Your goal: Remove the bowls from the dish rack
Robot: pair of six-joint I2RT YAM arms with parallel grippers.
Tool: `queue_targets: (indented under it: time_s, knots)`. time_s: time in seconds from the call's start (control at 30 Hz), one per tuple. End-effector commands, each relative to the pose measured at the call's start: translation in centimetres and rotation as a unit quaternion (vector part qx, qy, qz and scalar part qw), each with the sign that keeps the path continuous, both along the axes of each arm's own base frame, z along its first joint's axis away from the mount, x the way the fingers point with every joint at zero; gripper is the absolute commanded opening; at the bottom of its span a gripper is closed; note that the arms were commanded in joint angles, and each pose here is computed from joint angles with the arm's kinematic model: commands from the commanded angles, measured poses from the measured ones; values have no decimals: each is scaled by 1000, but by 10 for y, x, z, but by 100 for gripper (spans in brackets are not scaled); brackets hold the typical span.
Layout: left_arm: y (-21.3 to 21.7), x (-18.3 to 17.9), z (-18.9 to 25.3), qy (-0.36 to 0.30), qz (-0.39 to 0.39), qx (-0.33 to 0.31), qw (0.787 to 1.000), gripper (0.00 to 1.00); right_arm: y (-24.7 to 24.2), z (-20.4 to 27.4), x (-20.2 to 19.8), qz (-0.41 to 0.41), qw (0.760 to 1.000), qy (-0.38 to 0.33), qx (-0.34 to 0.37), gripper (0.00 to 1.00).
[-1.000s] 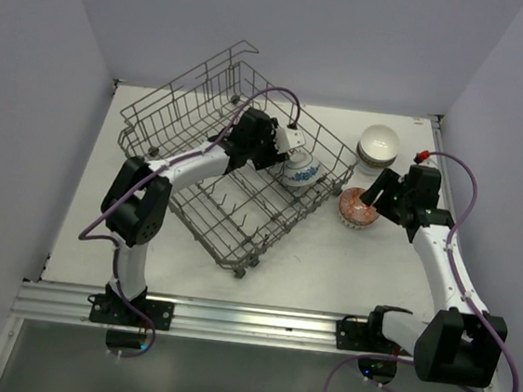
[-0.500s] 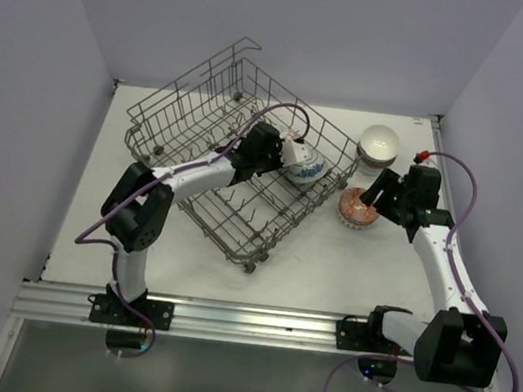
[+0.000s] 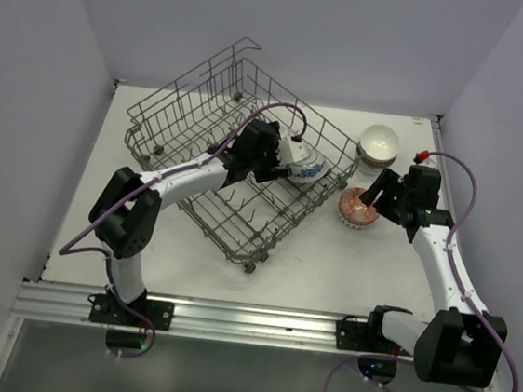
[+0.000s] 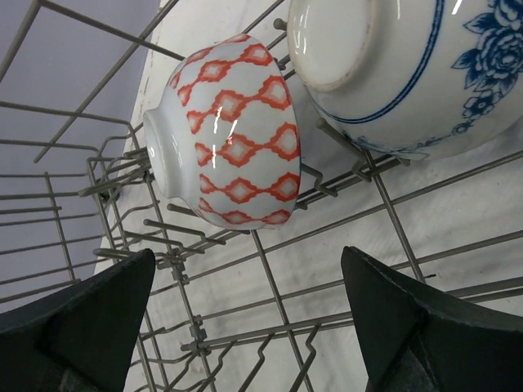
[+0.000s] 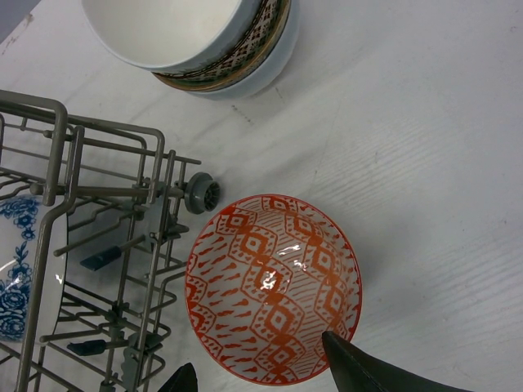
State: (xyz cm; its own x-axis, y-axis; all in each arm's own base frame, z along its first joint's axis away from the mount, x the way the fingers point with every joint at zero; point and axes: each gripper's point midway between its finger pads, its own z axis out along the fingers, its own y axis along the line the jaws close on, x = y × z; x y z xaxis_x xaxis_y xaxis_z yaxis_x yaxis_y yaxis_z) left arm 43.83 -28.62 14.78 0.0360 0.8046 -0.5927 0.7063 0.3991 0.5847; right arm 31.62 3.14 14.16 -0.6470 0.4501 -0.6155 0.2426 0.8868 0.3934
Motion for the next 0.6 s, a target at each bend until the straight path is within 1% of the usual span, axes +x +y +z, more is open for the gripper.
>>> queue_targets:
  time_s: [0.0,0.07,0.13,0.17,0.2,0.3,0.43,0.57]
  knots:
    - [-14,-1,28,-39,-43,-21,998,100,3,6,4,13,1000,-20,2,67]
    - [-18,1,23,-36,-51,-21,998,100,4,6,4,13,1000,-20,5,67]
    - [-26,6,27,-39,-64,-31,997,100,4,6,4,15,1000,-19,5,67]
    - [-31,8,20,-30,-73,-33,996,100,5,5,5,15,1000,-19,6,67]
    - [-35,12,26,-34,-77,-41,996,100,5,6,4,15,1000,-19,6,67]
    - [-41,19,18,-10,-92,-62,994,100,5,5,5,15,1000,-17,6,67]
    - [-39,33,16,8,-97,-98,990,100,5,3,6,17,1000,-14,6,67]
    - [-37,40,12,28,-102,-123,987,99,5,1,6,16,1000,-10,7,67]
